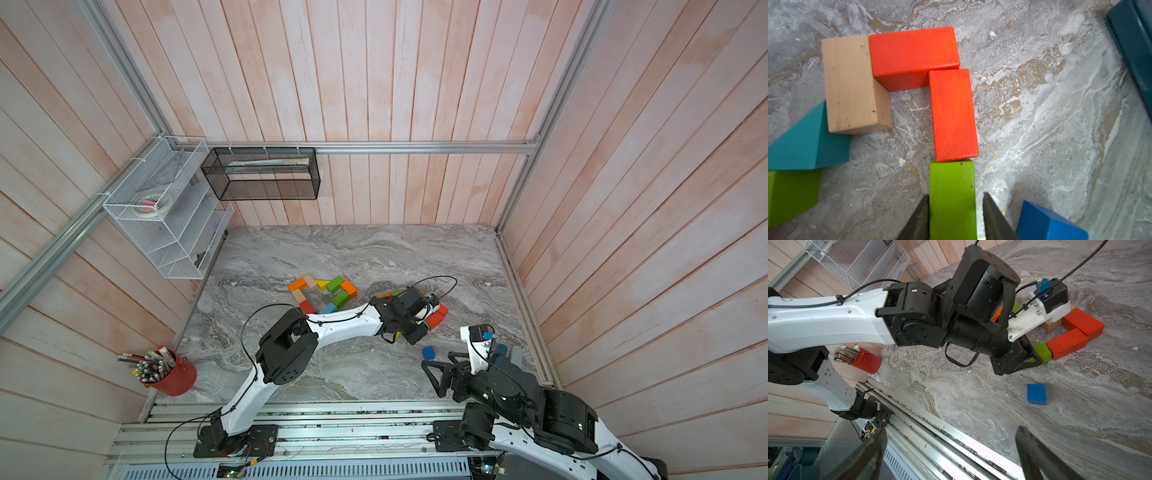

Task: Assemble a heart with building blocks
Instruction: Assemble the building block at the center of the board.

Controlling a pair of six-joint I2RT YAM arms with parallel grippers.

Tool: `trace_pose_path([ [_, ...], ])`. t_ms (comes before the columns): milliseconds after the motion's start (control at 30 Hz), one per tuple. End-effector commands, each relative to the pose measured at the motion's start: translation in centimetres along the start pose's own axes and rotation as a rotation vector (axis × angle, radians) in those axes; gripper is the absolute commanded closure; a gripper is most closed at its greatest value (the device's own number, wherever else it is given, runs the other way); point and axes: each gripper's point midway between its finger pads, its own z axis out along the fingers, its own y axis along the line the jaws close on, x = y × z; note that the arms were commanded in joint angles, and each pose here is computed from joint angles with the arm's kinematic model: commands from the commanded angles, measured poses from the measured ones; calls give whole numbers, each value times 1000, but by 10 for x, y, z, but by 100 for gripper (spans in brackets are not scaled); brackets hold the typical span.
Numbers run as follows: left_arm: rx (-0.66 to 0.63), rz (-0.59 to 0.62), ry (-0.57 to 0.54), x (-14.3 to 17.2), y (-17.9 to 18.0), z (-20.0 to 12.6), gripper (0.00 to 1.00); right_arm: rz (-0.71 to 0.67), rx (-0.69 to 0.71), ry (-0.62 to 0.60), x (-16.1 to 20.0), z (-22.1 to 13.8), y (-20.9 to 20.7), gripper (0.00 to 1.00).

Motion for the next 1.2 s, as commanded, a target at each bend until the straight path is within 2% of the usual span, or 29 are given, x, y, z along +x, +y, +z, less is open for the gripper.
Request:
trace_pose_path([
  [0, 21, -5, -33, -14, -3, -5, 60, 5, 4, -4, 0, -2, -3, 4],
  [300, 14, -4, -36, -15, -2, -4, 61, 4, 4, -6, 0, -2, -3, 4],
  [400, 7, -5, -41, -17, 0, -6, 55, 5, 0, -8, -1, -3, -2, 4],
  [600, 5, -1, -81, -34, -2, -21, 49, 24, -18, -42, -9, -4, 3, 4],
  [800, 36, -48, -156, -63, -3, -55, 44, 28, -76, -88, -20, -2, 17, 4],
  [1000, 85, -74, -235, -89, 4, -101, 42, 40, -95, -144, -31, 0, 23, 4],
  [1033, 84, -100, -252, -94, 20, -112, 42, 42, -99, -160, -34, 1, 24, 4],
  [1167, 105, -126, -307, -107, 41, -149, 41, 44, -113, -210, -42, 6, 29, 4],
])
